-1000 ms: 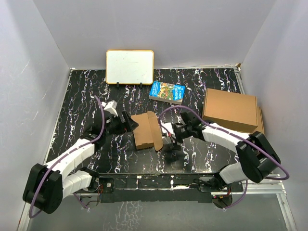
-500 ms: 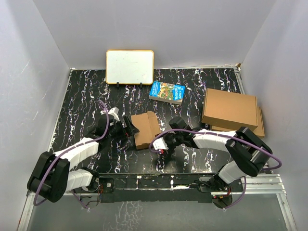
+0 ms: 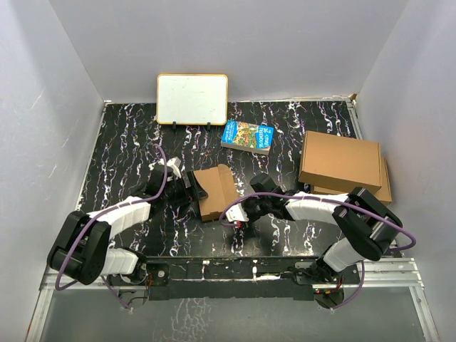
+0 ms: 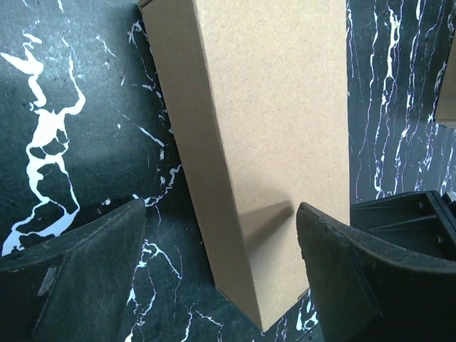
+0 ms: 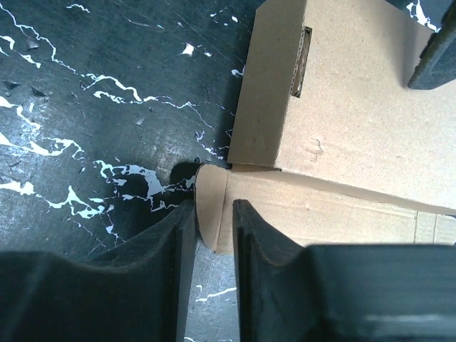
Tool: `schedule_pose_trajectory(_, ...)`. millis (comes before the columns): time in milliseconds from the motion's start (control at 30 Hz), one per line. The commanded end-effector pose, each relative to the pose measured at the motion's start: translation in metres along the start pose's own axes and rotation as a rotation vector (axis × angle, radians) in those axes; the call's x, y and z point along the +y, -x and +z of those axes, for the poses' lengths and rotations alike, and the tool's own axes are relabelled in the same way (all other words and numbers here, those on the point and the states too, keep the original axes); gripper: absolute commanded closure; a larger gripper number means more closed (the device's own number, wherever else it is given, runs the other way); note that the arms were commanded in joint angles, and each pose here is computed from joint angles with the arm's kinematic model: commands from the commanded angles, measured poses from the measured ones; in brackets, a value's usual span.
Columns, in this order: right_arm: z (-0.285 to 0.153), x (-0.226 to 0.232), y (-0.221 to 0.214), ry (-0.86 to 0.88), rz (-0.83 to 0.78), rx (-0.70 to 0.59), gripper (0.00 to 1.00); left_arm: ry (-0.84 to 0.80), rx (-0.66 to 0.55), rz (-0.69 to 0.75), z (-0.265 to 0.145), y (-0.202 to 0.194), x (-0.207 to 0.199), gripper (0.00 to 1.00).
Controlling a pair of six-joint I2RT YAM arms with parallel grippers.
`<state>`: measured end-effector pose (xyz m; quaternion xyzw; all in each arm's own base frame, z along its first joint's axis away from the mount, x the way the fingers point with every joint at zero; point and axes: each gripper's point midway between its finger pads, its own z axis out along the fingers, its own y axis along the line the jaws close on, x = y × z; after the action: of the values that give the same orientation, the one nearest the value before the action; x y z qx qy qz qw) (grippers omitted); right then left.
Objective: Fold the paper box
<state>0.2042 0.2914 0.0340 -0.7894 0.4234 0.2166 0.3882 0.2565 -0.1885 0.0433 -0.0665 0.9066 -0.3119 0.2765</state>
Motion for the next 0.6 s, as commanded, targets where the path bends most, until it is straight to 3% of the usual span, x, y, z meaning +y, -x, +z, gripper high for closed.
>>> schedule_pose_trajectory(0, 0.003, -0.012, 0.014, -0.018, -0.011, -0.051, 0.73, -0.015, -0.01, 0.049, -0.001, 0.013, -0.009, 0.17)
schedule_pose_trajectory(233, 0.004, -0.015, 0.019, -0.003, 0.062, -0.065, 0.87, -0.002, 0.008, 0.076, 0.001, 0.013, -0.007, 0.19)
schedule_pose_trajectory(567, 0.008, -0.023, 0.024, 0.009, 0.207, -0.062, 0.89, 0.009, 0.027, 0.112, 0.0, 0.016, -0.008, 0.19)
